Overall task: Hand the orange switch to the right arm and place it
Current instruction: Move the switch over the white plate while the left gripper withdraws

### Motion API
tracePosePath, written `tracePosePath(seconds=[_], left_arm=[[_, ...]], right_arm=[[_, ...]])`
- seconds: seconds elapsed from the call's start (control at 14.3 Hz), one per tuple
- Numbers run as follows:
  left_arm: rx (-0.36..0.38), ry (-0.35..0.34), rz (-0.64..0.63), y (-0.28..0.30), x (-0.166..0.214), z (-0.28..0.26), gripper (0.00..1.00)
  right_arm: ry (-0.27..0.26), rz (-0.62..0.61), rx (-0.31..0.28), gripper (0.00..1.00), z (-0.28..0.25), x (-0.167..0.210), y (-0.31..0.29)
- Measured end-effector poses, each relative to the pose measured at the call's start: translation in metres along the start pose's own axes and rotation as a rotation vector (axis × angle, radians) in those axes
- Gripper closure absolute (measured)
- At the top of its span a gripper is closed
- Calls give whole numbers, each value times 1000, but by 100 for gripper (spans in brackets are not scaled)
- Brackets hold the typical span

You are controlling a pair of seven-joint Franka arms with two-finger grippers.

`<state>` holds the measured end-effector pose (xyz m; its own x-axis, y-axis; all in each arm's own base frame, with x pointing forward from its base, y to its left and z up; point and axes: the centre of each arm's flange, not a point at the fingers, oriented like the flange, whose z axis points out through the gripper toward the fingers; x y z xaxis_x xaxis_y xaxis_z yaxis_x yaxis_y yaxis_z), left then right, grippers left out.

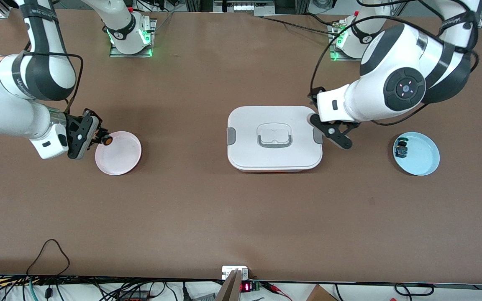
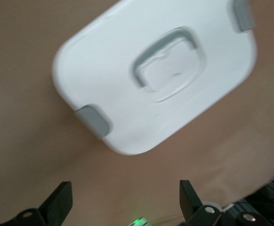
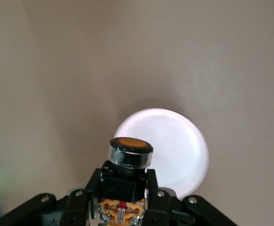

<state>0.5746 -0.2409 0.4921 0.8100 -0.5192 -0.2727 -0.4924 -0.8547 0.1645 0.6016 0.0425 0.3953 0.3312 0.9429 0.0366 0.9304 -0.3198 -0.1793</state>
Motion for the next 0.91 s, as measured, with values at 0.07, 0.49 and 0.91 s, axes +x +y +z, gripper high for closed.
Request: tracePosePath(seconds=[0.07,0.49,0.91], left_arm=[[69,-15,-32,-9,-4,-7,0],[187,110,-305,-103,-56,-76,0],[140,325,-485,-150,-153,-87,0]], right_arm=[[-24,-50,-32,59,4,-2,3],[-55,-217,-143,59,79,-20,1],[-70,-319,-186,59,153,-36,-16]])
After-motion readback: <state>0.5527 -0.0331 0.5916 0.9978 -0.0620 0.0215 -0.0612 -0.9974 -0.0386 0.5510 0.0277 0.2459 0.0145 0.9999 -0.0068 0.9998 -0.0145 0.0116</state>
